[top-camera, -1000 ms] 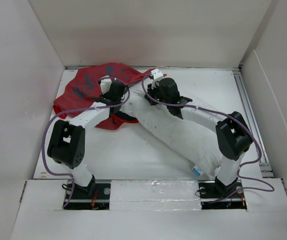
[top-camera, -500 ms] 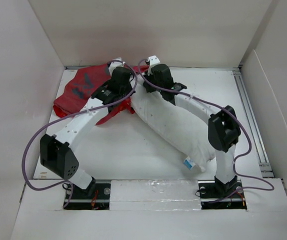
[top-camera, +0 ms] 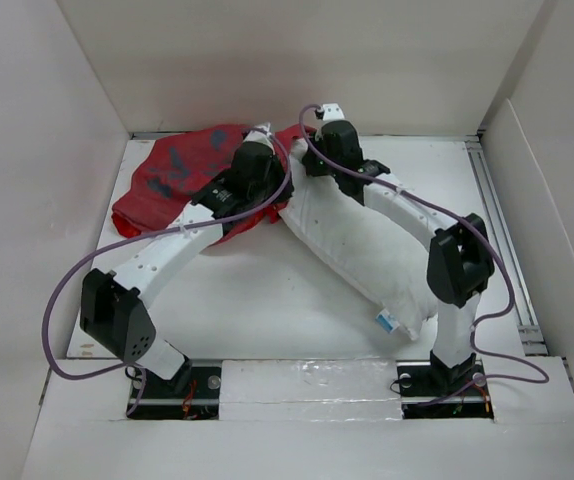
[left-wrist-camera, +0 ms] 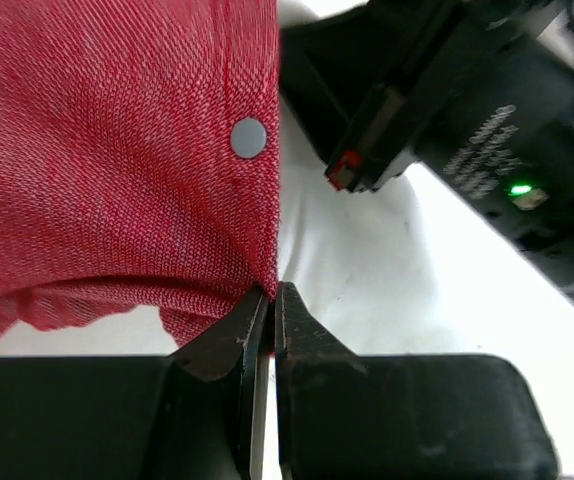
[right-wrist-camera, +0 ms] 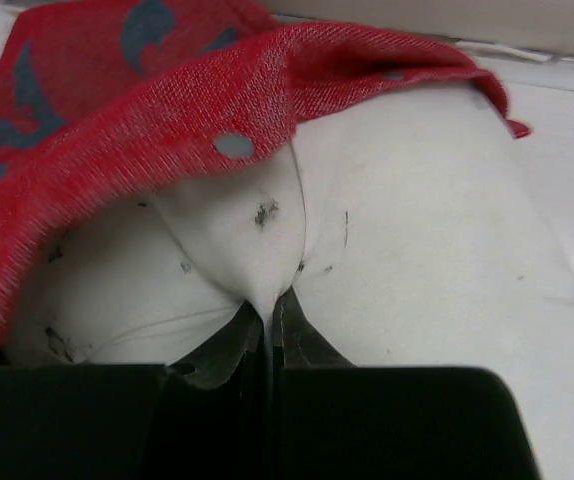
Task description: Put the pillow into the pillowcase
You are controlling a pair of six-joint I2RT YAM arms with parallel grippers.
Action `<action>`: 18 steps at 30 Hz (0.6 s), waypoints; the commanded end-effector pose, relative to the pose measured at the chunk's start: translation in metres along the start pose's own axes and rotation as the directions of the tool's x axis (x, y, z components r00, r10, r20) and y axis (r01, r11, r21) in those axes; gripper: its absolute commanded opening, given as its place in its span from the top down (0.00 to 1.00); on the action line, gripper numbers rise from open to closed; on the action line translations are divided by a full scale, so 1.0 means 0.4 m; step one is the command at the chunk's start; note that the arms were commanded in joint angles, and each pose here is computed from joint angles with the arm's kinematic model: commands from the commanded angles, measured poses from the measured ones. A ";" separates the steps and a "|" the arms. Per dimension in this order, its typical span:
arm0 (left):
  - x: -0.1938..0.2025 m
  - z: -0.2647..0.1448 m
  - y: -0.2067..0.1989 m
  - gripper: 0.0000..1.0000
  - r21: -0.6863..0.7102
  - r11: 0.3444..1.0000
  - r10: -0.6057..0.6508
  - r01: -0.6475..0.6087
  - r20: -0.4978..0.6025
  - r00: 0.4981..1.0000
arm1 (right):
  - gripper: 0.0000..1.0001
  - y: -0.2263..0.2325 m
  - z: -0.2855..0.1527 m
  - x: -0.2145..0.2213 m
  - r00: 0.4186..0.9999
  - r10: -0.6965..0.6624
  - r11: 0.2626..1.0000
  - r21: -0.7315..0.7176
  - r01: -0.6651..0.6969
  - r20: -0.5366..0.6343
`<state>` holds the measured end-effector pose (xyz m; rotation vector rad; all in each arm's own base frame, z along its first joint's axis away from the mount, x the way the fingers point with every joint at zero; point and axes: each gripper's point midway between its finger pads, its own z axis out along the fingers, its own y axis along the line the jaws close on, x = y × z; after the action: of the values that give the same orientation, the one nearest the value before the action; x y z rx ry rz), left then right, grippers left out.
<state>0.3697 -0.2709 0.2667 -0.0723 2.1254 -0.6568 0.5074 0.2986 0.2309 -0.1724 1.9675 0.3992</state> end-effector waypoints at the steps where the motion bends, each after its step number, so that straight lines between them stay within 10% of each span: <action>1: 0.061 -0.010 -0.027 1.00 0.090 0.996 -0.023 0.027 -0.051 0.998 | 1.00 0.072 -0.024 0.033 0.999 0.041 0.983 -0.181 -0.039 0.007; 4: 0.109 -0.003 -0.004 1.00 0.091 0.995 -0.033 0.039 -0.077 0.997 | 1.00 0.165 -0.038 0.169 0.997 0.030 0.912 -0.407 -0.054 -0.065; 10: 0.228 -0.004 0.049 1.00 0.089 0.987 -0.119 0.133 -0.148 0.982 | 1.00 -0.008 0.017 0.419 0.952 0.214 0.958 -0.144 -0.248 -0.217; 18: 0.200 -0.103 -0.145 1.00 0.241 0.968 -0.032 0.063 -0.128 0.991 | 1.00 -0.056 -0.094 0.127 0.901 0.429 0.878 -0.266 -0.399 0.062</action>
<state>0.2943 -0.2831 0.1801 -0.0579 2.3100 -0.7967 0.4539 0.2897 0.1663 0.0064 1.8745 0.9125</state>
